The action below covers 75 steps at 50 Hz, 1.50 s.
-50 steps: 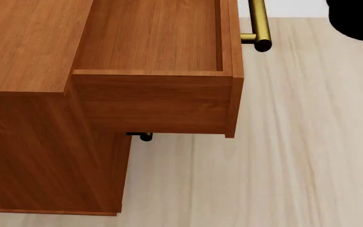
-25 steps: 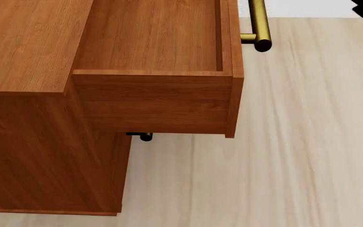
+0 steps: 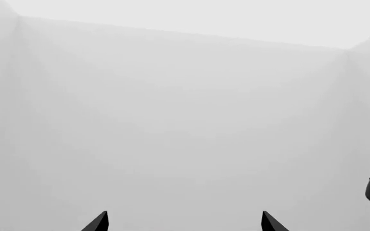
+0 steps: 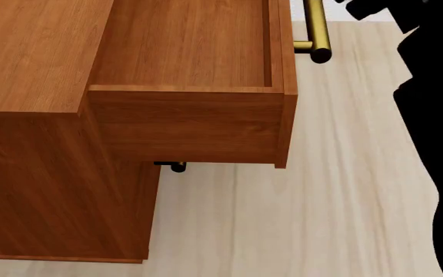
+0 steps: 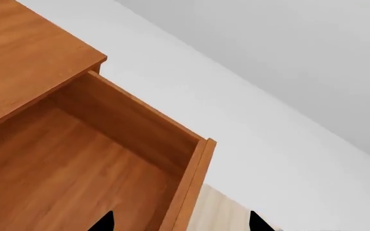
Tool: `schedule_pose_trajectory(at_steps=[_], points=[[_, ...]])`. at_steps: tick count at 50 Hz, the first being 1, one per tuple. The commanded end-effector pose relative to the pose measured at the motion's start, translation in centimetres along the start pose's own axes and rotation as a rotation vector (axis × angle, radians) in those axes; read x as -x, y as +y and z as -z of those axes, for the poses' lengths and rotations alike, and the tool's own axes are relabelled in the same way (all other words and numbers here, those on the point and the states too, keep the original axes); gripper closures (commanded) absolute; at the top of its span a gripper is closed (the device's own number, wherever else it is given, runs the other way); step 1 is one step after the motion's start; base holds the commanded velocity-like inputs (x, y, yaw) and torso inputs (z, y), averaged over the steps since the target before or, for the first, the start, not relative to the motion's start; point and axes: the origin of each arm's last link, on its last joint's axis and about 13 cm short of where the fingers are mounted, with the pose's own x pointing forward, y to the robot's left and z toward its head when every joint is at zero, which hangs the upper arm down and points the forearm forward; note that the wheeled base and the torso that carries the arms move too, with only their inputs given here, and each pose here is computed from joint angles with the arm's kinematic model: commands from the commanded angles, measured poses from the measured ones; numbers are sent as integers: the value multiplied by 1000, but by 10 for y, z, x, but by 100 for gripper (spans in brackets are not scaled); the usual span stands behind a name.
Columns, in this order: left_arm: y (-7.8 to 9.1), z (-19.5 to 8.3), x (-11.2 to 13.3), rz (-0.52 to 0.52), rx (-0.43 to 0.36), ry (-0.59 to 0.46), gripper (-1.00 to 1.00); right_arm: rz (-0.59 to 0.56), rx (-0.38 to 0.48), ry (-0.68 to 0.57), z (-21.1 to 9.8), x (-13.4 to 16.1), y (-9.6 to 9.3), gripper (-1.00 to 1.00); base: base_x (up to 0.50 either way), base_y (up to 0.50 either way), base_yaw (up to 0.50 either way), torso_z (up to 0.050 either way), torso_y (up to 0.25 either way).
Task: Close the bottom drawer of the cabinet and open the top drawer.
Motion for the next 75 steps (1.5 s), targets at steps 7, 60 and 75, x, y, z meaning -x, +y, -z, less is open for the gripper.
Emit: schedule_pose_trajectory(at_steps=[7, 60, 75], points=[[2, 1, 1, -8, 1, -1, -100, -22, 71, 69, 3, -12, 6, -100, 0, 0, 0, 0, 0], [4, 1, 3, -19, 6, -1, -100, -49, 207, 295, 32, -23, 6, -100, 0, 0, 0, 0, 0], [3, 0, 4, -18, 12, -3, -100, -8, 213, 355, 41, -14, -6, -100, -1, 0, -1, 0, 0]])
